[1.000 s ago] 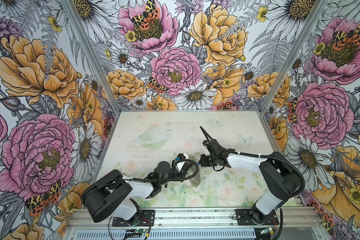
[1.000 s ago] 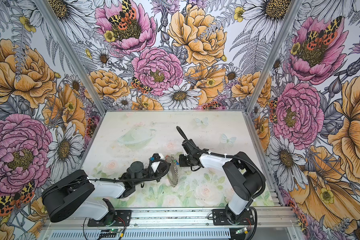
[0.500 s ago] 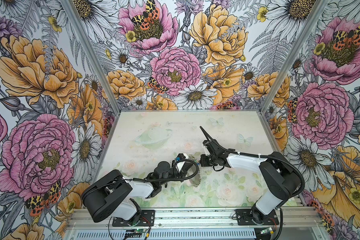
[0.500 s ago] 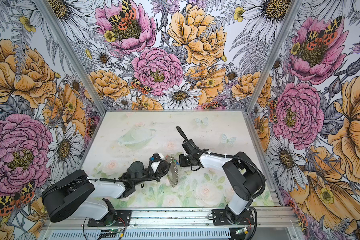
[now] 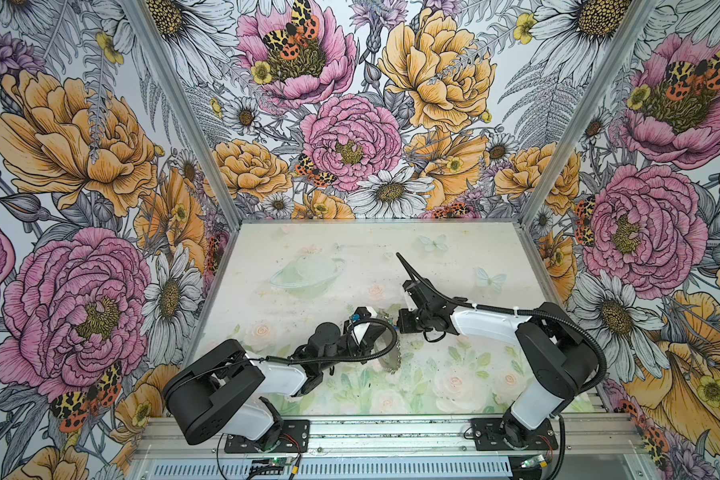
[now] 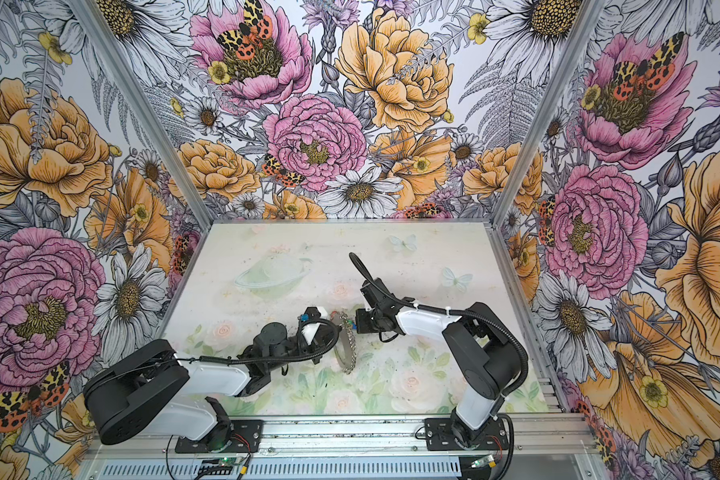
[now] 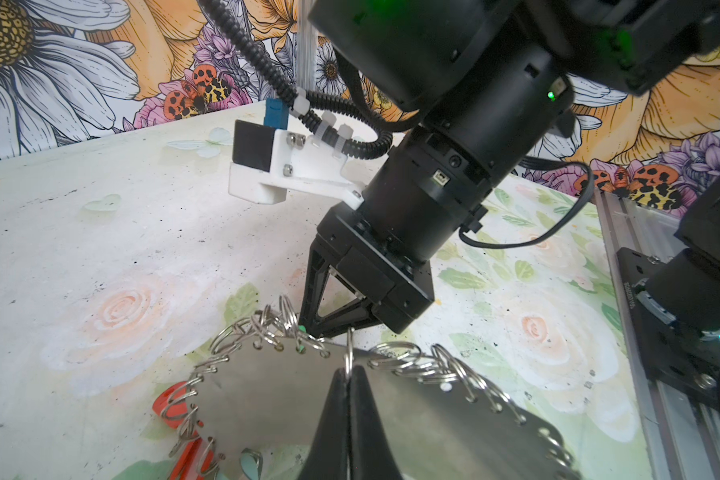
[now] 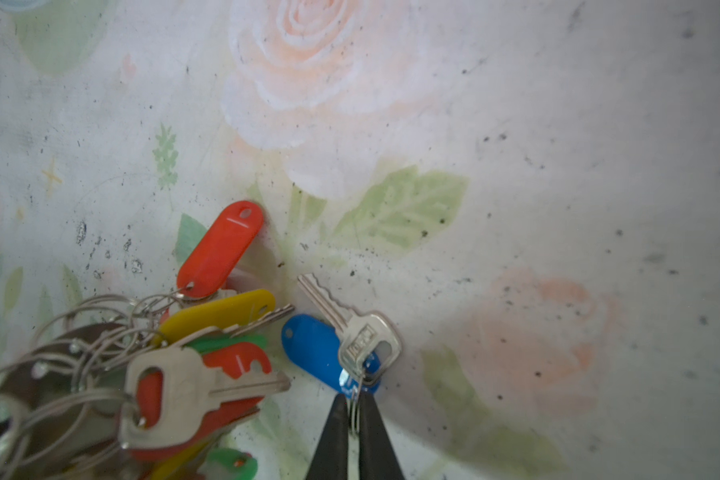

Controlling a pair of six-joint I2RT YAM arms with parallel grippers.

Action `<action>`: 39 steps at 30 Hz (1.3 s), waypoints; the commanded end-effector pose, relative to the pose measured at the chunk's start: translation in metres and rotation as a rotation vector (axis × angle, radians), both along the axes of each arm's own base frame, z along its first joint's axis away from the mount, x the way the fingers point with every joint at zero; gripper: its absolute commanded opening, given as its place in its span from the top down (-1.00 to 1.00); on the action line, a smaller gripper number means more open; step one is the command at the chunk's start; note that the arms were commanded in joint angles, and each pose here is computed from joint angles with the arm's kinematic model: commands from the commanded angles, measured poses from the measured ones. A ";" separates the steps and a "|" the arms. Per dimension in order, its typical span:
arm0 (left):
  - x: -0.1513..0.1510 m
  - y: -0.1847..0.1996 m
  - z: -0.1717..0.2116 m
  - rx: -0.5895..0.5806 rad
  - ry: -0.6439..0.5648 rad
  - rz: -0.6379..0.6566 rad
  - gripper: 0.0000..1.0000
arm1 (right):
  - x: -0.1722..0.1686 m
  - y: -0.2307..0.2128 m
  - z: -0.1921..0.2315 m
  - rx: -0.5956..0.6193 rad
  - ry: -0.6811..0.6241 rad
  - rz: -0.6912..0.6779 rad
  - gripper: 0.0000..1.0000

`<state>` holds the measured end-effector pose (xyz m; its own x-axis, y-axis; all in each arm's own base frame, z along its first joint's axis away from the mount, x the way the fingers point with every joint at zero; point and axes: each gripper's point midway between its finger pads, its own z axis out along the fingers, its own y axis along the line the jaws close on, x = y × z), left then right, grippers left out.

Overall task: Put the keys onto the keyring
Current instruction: 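Lift the blue-tag key with the right gripper and carry it toward the left gripper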

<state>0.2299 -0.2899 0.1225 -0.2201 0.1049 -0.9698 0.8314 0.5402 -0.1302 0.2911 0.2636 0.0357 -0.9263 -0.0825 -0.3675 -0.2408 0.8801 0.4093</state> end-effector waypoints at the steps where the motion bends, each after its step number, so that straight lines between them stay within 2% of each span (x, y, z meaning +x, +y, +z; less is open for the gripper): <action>1: -0.002 0.012 -0.029 0.088 0.064 0.023 1.00 | 0.010 0.004 0.001 -0.014 -0.037 -0.001 0.80; 24: -0.001 0.013 -0.026 0.086 0.071 0.025 1.00 | 0.009 0.001 0.013 -0.029 -0.086 0.023 0.92; 33: 0.005 0.019 -0.012 0.023 0.109 0.023 1.00 | 0.003 -0.008 0.061 -0.048 -0.289 0.176 1.00; 39: 0.003 0.017 0.004 0.003 0.056 -0.003 1.00 | -0.006 -0.014 0.118 -0.056 -0.519 0.261 1.00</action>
